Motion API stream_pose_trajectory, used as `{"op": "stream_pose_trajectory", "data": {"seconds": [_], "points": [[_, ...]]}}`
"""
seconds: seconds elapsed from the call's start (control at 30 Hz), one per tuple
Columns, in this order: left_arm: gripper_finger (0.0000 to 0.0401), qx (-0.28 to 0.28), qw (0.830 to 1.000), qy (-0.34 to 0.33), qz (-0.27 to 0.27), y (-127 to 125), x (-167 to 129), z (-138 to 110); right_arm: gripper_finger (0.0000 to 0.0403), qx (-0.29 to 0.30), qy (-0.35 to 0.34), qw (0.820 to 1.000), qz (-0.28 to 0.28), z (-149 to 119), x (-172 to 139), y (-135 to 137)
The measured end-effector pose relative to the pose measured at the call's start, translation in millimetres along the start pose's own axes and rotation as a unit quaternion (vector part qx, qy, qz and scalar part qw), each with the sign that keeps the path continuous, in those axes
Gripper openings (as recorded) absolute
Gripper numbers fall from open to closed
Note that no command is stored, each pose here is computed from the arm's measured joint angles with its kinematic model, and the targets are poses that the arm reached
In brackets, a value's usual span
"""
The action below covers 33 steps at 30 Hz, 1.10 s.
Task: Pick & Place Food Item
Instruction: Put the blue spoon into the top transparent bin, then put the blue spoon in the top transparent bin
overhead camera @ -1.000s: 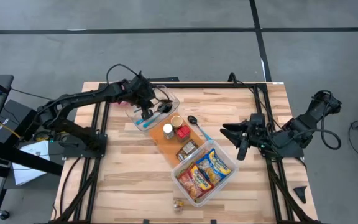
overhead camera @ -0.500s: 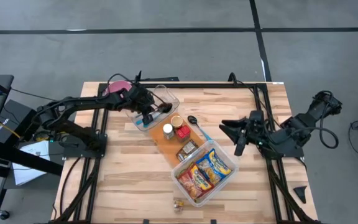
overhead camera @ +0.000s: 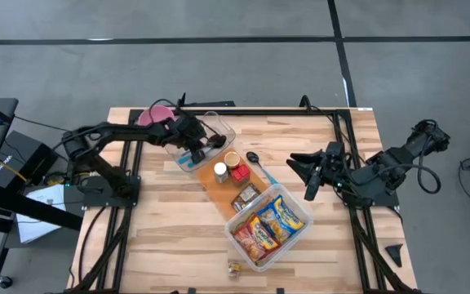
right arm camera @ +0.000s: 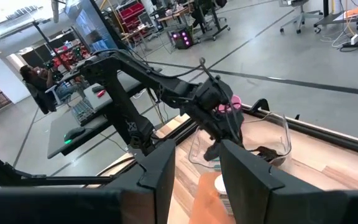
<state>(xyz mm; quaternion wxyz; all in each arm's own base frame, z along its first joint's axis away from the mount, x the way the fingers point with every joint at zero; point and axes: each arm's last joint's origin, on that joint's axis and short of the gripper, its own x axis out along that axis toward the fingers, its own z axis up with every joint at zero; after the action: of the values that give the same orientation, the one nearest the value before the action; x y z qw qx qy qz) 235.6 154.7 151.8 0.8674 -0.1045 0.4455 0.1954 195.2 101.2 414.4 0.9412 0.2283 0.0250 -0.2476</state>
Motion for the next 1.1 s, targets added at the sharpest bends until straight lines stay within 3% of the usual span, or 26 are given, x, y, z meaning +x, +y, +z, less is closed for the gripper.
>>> {"op": "stream_pose_trajectory", "data": {"seconds": [0.17,0.67,1.1], "points": [[0.0003,-0.002,1.0,-0.005,0.022,2.1,8.1,1.5,0.0123,0.001,-0.002,1.0,-0.004,0.6,1.5,-0.8],[0.0004,-0.008,1.0,-0.01,0.016,1.4,6.3,2.0,0.0123,-0.004,-0.002,1.0,-0.013,1.0,4.3,-3.3],[0.0042,-0.011,1.0,-0.016,0.015,1.4,5.2,2.9,0.0123,-0.004,-0.004,1.0,-0.017,1.6,5.7,-4.1]]}}
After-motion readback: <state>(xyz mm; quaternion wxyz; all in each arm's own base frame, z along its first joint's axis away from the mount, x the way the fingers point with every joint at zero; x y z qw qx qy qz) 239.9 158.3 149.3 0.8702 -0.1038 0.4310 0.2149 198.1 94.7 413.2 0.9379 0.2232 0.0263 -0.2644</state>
